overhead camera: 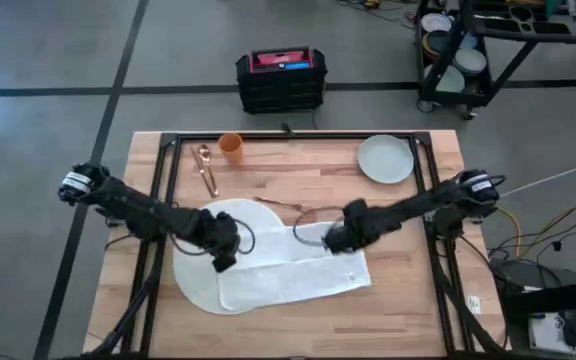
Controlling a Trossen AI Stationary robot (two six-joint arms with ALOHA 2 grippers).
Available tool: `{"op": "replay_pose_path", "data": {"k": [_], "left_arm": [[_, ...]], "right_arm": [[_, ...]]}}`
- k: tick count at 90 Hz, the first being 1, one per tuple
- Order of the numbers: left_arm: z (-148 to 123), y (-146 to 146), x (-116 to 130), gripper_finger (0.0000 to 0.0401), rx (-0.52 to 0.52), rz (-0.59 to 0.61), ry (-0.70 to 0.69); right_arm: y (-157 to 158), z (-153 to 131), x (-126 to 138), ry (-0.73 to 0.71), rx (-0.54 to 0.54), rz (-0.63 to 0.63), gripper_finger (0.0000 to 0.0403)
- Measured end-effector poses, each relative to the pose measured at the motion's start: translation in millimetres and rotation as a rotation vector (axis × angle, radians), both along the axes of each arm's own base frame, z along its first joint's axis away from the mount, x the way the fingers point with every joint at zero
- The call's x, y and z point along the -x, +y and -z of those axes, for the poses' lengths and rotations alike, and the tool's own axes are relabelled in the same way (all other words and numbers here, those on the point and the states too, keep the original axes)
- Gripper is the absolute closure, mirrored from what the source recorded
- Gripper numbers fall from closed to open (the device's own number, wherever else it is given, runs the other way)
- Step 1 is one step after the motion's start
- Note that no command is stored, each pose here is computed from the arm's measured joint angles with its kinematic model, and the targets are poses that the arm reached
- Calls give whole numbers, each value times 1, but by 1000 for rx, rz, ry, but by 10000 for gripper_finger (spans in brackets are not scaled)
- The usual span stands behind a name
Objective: Set table place
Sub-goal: Fold the white napkin
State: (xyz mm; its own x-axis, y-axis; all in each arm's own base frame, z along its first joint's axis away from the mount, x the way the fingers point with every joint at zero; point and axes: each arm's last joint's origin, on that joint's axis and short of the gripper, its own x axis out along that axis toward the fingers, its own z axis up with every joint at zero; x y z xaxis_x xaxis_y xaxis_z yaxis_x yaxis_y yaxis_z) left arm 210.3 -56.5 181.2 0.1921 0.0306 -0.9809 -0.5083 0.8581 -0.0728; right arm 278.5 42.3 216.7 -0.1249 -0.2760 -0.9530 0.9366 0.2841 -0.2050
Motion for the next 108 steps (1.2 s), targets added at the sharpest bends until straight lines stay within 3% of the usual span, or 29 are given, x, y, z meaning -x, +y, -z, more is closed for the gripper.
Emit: {"op": "replay_pose_path", "data": {"k": [22,43,63,94,108], "left_arm": [[-14,0,12,376,34,-9,-18],[-21,2,19,353,37,-53,-29],[-22,2,20,339,51,-103,-39],[-23,2,20,324,63,-128,-40],[-23,2,20,321,63,-129,-42]], "right_arm": [[-35,-2,8,13,-149,-171,319],[-38,19,11,-84,-302,-192,257],[-39,21,9,-122,-228,-147,242],[-49,25,1,-219,-181,-124,258],[-60,42,12,-160,-167,-52,265]]}}
